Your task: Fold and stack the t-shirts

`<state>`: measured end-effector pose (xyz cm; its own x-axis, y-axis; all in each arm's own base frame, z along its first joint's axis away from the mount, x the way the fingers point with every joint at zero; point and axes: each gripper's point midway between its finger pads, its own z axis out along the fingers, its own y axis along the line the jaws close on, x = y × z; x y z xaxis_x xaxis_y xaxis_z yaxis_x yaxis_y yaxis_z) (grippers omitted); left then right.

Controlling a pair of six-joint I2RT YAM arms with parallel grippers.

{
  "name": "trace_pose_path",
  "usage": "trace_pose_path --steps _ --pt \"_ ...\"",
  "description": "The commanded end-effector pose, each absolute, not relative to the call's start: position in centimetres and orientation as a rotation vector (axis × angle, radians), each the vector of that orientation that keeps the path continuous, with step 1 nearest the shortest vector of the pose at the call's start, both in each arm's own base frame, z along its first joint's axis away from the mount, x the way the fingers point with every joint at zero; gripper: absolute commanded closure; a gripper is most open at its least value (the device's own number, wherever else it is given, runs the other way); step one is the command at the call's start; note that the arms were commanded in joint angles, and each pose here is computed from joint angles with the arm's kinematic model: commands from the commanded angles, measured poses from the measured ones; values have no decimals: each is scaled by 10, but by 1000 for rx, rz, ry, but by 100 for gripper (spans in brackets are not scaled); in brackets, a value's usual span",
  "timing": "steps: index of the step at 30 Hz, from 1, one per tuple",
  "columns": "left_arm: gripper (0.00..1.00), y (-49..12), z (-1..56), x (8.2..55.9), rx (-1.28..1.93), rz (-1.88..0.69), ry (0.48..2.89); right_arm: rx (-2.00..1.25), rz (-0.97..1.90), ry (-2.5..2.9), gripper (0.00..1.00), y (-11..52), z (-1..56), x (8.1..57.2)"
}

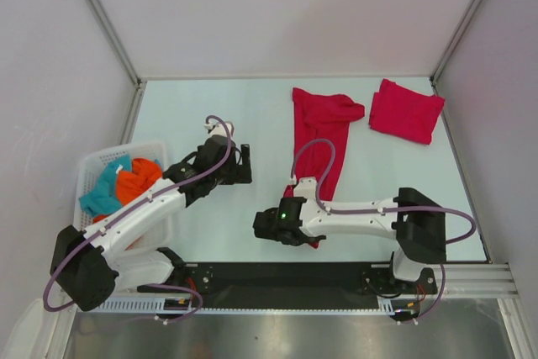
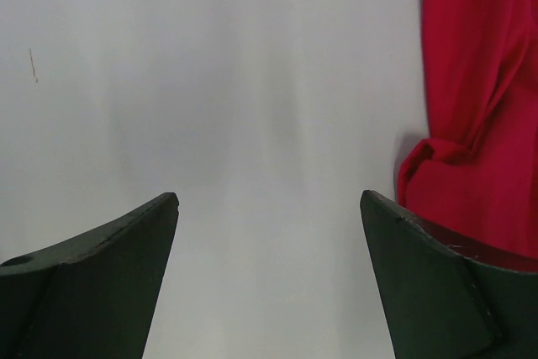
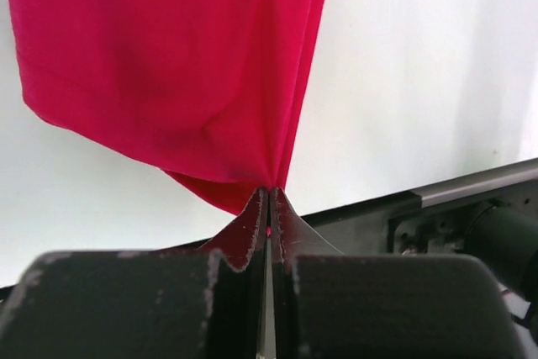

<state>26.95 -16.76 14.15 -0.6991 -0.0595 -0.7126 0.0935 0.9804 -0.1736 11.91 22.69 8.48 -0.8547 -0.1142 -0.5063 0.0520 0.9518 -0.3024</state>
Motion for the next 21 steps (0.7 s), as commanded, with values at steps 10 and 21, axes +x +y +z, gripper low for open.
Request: trace_pose_path --steps 10,21 --pt "4 -167 148 272 28 -261 2306 10 -541 2505 96 207 107 108" --pt "5 -176 136 274 40 -275 2336 5 -508 2349 69 246 133 178"
